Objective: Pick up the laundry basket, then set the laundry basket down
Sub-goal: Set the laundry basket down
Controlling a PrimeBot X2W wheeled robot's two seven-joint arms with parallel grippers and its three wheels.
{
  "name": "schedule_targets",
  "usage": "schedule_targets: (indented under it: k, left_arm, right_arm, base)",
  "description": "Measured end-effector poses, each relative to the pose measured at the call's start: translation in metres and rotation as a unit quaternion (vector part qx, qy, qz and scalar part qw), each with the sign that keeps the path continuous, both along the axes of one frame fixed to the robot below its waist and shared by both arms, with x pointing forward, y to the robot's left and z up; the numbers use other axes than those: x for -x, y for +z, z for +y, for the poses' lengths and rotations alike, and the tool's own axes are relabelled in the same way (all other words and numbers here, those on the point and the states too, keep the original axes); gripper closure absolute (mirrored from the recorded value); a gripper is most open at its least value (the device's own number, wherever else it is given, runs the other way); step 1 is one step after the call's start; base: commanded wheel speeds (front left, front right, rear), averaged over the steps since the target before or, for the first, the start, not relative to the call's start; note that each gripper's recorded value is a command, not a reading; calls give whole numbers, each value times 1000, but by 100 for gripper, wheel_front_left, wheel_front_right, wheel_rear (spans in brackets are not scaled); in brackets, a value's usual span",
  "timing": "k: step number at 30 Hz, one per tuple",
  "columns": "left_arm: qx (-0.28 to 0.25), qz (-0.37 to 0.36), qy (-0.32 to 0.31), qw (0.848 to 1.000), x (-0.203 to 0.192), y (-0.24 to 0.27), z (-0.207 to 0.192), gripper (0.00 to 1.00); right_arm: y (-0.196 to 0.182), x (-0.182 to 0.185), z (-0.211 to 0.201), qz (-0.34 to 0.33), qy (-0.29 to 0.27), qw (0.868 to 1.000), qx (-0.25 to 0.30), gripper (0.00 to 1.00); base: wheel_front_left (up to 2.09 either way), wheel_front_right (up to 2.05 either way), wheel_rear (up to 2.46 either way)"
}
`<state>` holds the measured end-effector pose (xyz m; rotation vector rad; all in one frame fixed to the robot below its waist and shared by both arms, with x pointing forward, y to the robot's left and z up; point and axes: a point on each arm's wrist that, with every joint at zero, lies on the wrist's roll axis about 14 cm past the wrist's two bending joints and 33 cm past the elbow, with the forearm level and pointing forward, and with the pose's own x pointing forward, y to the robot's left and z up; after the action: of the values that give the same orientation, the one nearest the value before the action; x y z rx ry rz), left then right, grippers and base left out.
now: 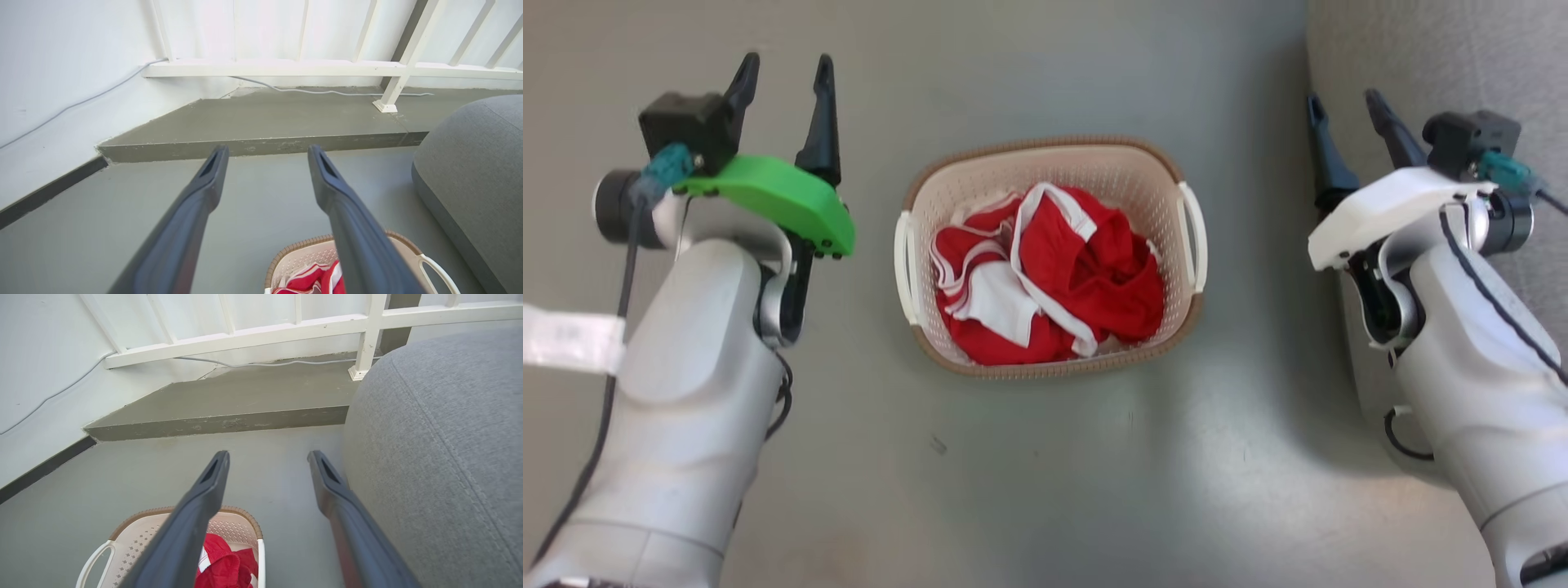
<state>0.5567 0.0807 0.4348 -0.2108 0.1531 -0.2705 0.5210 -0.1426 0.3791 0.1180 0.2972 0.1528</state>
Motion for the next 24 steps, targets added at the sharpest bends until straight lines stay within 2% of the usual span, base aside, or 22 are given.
schedule_targets:
  k: [15,24]
  left_arm:
    - [-2,-80,22,997,71,64,6,0]
    - [-4,-103,20,994,123,81,4,0]
  right_arm:
    - [85,46,-7,-105,-15,994,19,0]
    - [96,97,-17,-116,-32,992,24,0]
  base:
    - [0,0,0]
    - [0,0,0]
